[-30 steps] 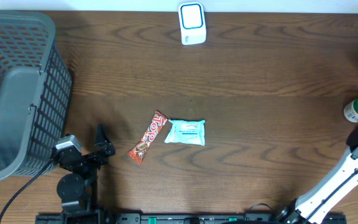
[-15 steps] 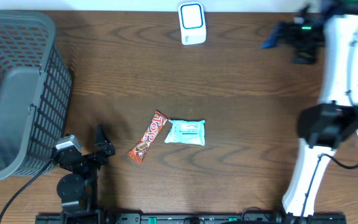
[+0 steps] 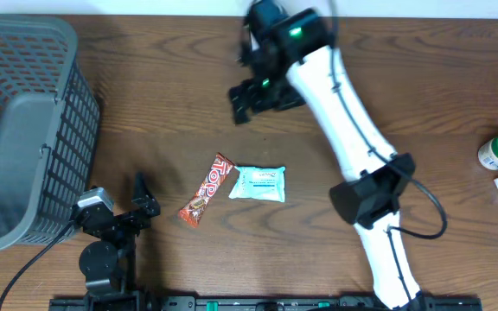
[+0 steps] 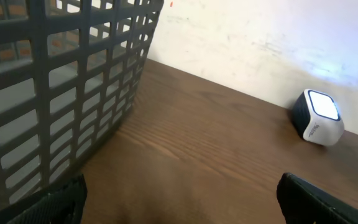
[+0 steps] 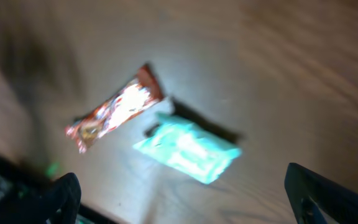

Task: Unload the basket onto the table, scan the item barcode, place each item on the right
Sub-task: 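Move the right gripper back toward the mint-green wipes pack, then lower the right gripper and grasp the wipes pack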

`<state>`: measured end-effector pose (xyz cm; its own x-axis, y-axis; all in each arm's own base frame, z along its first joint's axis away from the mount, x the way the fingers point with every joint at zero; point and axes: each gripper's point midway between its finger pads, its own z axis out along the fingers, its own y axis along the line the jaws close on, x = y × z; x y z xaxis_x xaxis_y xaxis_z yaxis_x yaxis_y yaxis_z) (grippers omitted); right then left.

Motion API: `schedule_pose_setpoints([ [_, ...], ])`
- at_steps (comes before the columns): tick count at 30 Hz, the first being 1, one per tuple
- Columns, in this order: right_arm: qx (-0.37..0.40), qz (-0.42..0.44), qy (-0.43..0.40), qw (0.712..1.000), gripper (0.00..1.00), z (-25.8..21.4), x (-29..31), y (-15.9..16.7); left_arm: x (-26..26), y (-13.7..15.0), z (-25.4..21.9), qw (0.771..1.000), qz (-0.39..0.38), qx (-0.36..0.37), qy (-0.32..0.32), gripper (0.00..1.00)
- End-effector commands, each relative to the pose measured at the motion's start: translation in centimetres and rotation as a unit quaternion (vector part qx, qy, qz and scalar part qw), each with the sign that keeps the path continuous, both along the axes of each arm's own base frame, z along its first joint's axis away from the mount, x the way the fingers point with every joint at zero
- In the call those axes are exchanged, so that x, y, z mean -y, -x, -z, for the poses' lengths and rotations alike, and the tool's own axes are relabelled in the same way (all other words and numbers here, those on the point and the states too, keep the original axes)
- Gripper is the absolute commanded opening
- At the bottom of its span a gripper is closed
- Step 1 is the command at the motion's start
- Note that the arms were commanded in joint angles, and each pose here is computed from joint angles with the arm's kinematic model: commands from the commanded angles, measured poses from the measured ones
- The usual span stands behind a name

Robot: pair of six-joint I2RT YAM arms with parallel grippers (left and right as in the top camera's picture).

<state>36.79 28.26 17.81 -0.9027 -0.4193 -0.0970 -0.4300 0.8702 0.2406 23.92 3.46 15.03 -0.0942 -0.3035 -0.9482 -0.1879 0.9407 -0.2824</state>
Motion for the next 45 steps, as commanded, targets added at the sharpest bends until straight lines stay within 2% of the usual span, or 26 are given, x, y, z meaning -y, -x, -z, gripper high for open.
schedule_pose_setpoints([
  [1, -0.018, -0.04, -0.017, 0.999, 0.99, 0.3, -0.5, 1.1, 0.0, 0.1, 1.5, 1.0, -0.001, -0.023, -0.007, 0.98],
  [8, -0.113, -0.038, -0.035, 0.992, 0.99, 3.9, 2.1, 2.0, 0.0, 0.1, 1.5, 1.0, -0.001, -0.023, -0.007, 0.98],
  [16, -0.211, -0.101, -0.137, 0.963, 0.99, 7.8, 5.1, 4.2, 0.0, 0.1, 1.5, 1.0, -0.001, -0.023, -0.007, 0.98],
  [28, -0.211, -0.067, -0.158, 0.962, 0.99, 16.3, 6.9, 4.5, 0.0, 0.1, 1.5, 1.0, -0.001, -0.023, -0.007, 0.98],
  [40, -0.254, -0.095, -0.12, 0.955, 0.99, 22.3, 6.2, 11.1, 0.0, 0.1, 1.5, 1.0, -0.001, -0.023, -0.007, 0.98],
  [41, -0.255, -0.09, -0.115, 0.956, 0.95, 22.9, 6.5, 11.4, 0.0, 0.1, 1.5, 1.0, -0.001, -0.023, -0.007, 0.98],
  [43, -0.251, -0.086, -0.114, 0.957, 0.79, 23.7, 6.9, 11.6, 0.0, 0.1, 1.5, 1.0, -0.001, -0.023, -0.007, 0.98],
  [45, -0.242, -0.084, -0.108, 0.961, 0.48, 24.2, 7.5, 11.3, 0.0, 0.1, 1.5, 1.0, -0.001, -0.023, -0.007, 0.98],
])
